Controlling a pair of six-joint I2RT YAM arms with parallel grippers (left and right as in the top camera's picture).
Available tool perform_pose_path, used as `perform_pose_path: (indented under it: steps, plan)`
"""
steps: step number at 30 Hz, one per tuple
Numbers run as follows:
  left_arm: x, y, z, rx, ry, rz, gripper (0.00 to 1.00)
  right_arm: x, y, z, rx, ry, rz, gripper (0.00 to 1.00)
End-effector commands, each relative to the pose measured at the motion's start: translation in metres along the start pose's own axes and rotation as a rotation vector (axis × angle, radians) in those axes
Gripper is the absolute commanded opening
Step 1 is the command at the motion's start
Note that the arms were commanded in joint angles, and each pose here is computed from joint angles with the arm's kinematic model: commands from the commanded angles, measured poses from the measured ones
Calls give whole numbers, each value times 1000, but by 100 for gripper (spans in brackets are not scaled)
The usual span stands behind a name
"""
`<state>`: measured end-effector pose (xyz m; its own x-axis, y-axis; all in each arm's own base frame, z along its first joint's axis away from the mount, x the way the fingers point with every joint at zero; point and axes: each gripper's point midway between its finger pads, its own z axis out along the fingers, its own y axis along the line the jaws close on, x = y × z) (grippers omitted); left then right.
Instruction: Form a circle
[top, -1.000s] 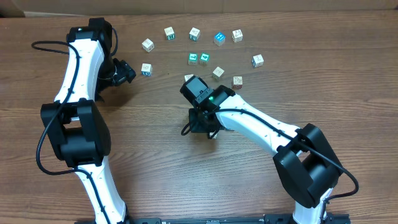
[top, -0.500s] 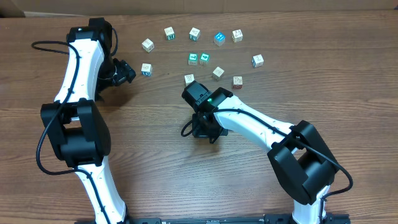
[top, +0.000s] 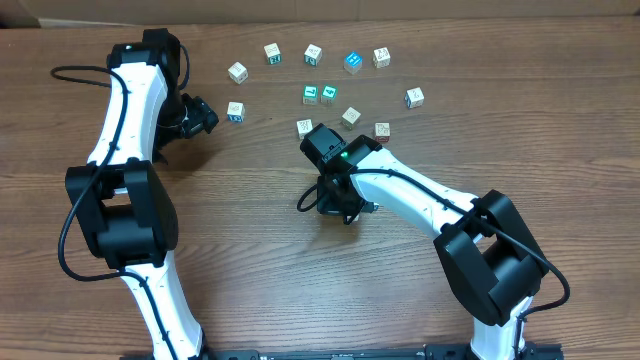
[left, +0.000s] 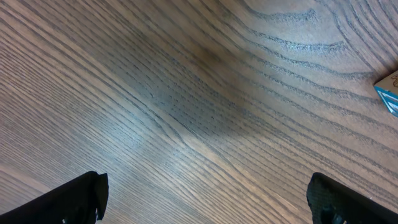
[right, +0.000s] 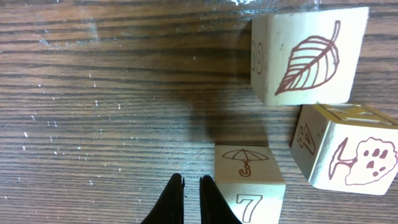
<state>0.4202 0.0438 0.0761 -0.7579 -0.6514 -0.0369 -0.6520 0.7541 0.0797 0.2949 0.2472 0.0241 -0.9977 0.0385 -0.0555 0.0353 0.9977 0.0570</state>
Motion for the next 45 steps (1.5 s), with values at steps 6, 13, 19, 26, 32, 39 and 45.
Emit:
perform_pose_path:
  steps: [6,13,19,26,32,39,45]
  plan:
    - [-2,-3,-3,6,-10,18,99,0,-7,3,36,-3,10,8]
    - [-2,-3,-3,6,-9,19,99,-3,-11,3,53,-20,10,9]
    - [-2,-3,-3,6,-10,18,100,-5,-12,3,61,-27,11,9]
    - [-2,-3,-3,6,-10,18,100,-5,-12,3,61,-27,12,10]
    - [-2,-3,-3,6,-9,19,100,-14,-3,-7,34,-52,0,10]
    - [-2,-3,-3,6,-10,18,99,-40,16,-47,-29,-149,-27,17]
    - [-2,-3,-3,6,-10,18,99,-74,8,-62,-66,-221,36,16]
